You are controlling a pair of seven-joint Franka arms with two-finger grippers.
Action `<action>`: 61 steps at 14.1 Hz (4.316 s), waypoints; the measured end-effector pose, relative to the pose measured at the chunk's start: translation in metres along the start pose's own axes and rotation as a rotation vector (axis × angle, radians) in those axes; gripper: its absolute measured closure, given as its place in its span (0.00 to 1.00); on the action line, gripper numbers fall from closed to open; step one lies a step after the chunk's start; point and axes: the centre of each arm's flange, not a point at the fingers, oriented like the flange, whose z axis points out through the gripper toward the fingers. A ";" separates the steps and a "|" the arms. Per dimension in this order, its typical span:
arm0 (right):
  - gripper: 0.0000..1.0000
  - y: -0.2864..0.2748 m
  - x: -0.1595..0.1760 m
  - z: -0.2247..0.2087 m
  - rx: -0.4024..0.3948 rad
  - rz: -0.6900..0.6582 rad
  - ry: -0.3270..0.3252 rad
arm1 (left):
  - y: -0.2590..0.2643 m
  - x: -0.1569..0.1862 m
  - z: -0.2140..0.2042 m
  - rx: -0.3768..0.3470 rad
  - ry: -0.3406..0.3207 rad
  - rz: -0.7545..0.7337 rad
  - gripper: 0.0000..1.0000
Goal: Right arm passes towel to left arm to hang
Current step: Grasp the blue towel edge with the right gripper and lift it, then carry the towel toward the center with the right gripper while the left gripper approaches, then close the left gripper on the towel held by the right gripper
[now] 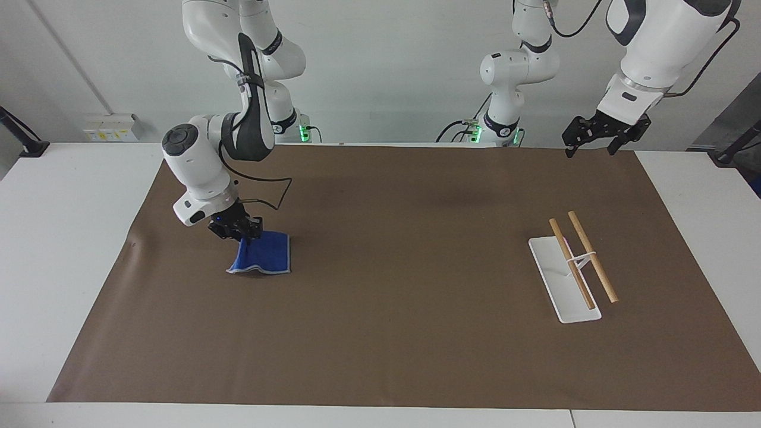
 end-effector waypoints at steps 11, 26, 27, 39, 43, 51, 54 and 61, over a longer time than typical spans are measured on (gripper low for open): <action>0.86 -0.128 0.007 -0.055 0.622 0.476 -0.094 | 0.000 0.000 0.000 0.000 0.000 0.000 0.00; 0.86 -0.286 -0.057 -0.040 0.973 1.126 -0.146 | 0.059 0.002 -0.005 -0.084 0.070 -0.192 0.00; 0.86 -0.287 -0.057 -0.040 0.982 1.157 -0.164 | 0.061 0.008 -0.003 -0.124 0.105 -0.302 0.00; 0.86 -0.315 -0.082 -0.038 1.001 1.217 -0.174 | 0.114 0.020 0.041 -0.578 0.354 -1.264 0.00; 0.86 -0.319 -0.084 -0.041 1.017 1.260 -0.204 | 0.157 0.025 0.086 -0.629 0.303 -1.339 0.00; 0.86 -0.331 -0.095 -0.041 1.040 1.325 -0.249 | 0.202 0.019 0.097 -0.695 0.255 -1.388 0.00; 0.86 -0.331 -0.095 -0.042 1.040 1.327 -0.242 | 0.205 0.024 0.106 -0.697 0.243 -1.388 0.11; 0.86 -0.333 -0.096 -0.041 1.038 1.326 -0.244 | 0.213 0.022 0.101 -0.708 0.246 -1.368 0.94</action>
